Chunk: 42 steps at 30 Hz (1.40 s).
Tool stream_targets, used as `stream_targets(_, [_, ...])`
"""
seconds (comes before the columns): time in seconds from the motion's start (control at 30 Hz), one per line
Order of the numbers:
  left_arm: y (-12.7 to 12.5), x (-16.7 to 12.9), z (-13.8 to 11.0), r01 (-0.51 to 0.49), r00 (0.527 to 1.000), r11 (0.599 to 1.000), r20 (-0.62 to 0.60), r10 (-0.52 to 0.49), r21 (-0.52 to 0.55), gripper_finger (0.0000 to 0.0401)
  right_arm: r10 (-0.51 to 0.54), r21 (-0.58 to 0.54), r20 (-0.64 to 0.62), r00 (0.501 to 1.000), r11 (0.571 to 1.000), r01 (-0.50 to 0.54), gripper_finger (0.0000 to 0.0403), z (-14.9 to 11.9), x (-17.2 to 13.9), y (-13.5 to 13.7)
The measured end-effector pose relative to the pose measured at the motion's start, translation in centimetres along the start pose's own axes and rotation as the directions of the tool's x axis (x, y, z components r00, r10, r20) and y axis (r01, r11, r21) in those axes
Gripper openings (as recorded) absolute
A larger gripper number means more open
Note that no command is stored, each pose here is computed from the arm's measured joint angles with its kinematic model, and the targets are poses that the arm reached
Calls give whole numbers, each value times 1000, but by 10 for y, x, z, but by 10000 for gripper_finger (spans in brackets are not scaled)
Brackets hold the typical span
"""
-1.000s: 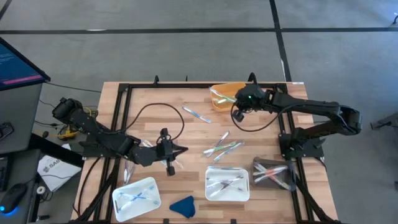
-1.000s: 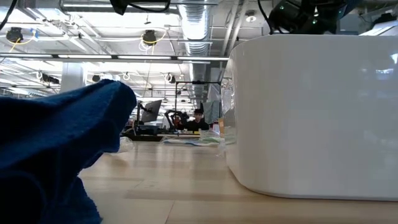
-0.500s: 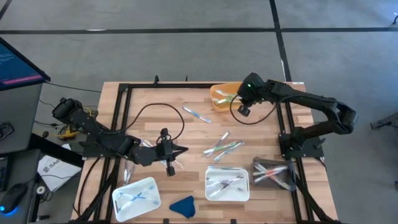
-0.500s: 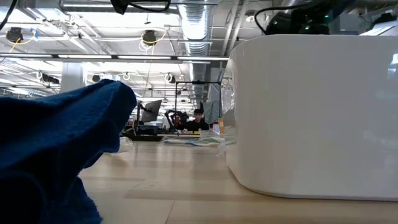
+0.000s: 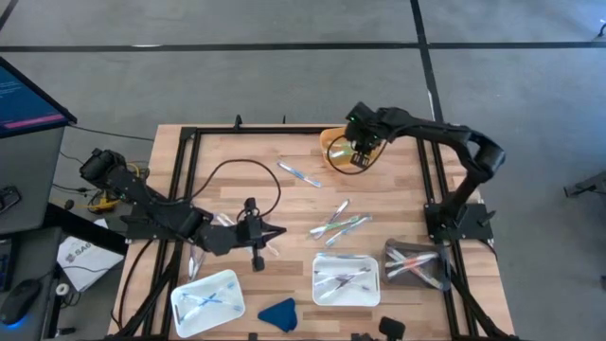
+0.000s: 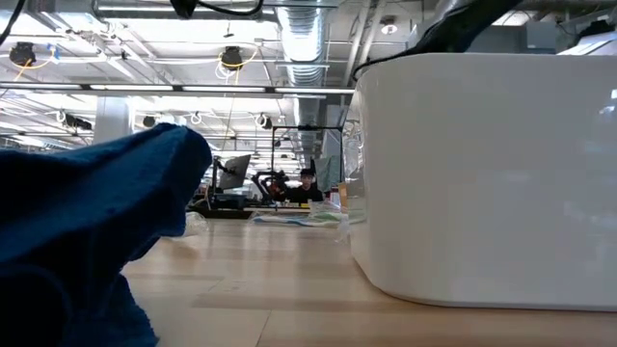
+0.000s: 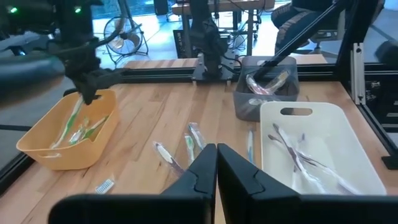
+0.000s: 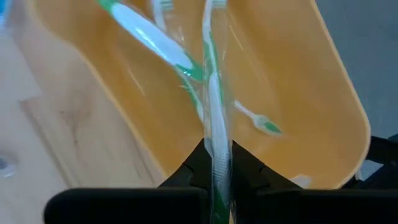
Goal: Pick & Place Toothbrushes
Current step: Put the green toothbrush into the yellow bin, then put the blue toothbrush into the left white bin
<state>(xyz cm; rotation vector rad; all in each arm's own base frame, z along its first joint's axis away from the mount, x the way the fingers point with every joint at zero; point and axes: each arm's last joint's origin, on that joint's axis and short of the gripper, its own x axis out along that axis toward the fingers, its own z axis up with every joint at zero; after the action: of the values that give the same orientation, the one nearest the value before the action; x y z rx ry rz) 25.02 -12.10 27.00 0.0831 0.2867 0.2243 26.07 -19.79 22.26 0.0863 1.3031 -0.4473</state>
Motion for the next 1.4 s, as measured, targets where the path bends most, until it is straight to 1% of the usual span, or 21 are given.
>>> stream_targets(0.13, [-3,-2,0,13,1000,1000,2,-13,3,5,9,-10,-41,999,1000,-9,22,1,11,-5])
stream_targets(0.27, [-4,-3,0,18,1000,1000,3,-18,1,6,20,-18,-89,996,1000,-22,52,-2,18,-7])
stream_targets(0.4, [-4,-3,0,18,1000,1000,4,-18,0,6,16,-17,-81,997,1000,-17,77,-2,17,-8])
stream_targets(0.57, [-4,-3,0,18,1000,1000,4,-18,0,5,2,-22,-34,999,1000,-3,106,0,5,-6])
stream_targets(0.83, [-4,-3,0,18,1000,1000,5,-18,-2,4,-47,20,114,992,999,45,166,4,-23,-11])
stream_targets(0.93, [-4,-3,0,18,1000,1000,6,-18,-2,4,-5,-2,151,988,1000,6,176,5,-28,-7])
stream_targets(1.0, [-4,-3,0,18,1000,1000,6,-18,-2,4,24,-14,160,987,1000,-22,166,6,-28,-4])
stream_targets(1.07, [-4,-3,0,18,1000,1000,7,-18,-3,4,54,-18,175,983,999,-51,139,10,-24,0])
stream_targets(1.13, [-4,-3,0,18,1000,1000,8,-18,-4,4,101,-4,177,979,995,-102,94,13,-18,4])
stream_targets(1.2, [-4,-3,0,18,1000,1000,9,-18,-4,4,144,16,188,972,989,-149,38,16,-13,7])
stream_targets(1.23, [-4,-3,0,18,1000,1000,9,-18,-4,4,159,31,190,969,985,-168,20,17,-10,8])
stream_targets(1.27, [-4,-3,0,18,1000,1000,9,-18,-5,4,167,57,186,968,982,-180,13,18,-7,10])
stream_targets(1.4, [-4,-3,1,19,1000,1000,10,-18,-5,4,166,147,178,970,970,-193,10,22,5,11])
